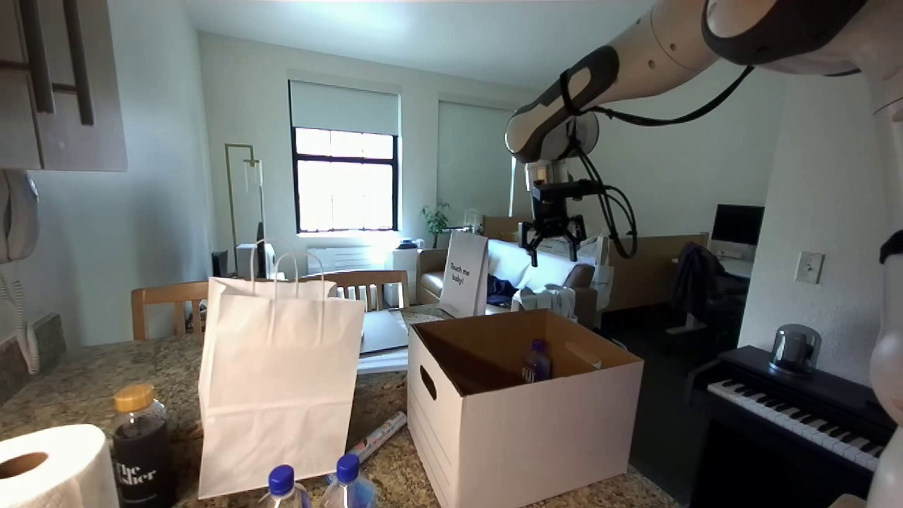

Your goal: Pick up the bottle from the box and put them on the counter

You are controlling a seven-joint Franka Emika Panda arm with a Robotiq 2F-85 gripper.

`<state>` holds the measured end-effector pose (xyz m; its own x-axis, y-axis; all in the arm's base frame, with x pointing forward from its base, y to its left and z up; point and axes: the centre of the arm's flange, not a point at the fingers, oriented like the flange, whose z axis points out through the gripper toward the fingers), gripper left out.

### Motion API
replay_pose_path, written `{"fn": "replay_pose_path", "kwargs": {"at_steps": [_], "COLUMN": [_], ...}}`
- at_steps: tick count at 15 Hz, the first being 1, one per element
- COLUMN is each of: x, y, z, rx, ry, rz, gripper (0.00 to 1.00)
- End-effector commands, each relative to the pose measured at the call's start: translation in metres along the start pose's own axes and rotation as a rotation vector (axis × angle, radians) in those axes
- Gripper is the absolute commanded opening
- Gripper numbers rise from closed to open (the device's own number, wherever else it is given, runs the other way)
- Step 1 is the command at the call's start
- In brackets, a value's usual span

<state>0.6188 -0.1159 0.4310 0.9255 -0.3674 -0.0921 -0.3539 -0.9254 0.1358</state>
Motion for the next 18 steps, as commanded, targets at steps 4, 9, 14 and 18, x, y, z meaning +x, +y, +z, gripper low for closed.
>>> {"fn": "replay_pose_path", "kwargs": {"at_steps": [4, 9, 14, 18], "x": [0.036, 0.03, 0.043, 0.067], "y": [-0.01, -0.013, -0.024, -0.032], "z": [0.029, 0.045, 0.059, 0.112], "rx": [-0.023, -0.018, -0.002, -0.08], "ry": [-0.048, -0.062, -0.076, -0.159], "rz": [-0.011, -0.002, -0.014, -0.054], "gripper": [1.0, 1.0, 1.0, 1.0]}}
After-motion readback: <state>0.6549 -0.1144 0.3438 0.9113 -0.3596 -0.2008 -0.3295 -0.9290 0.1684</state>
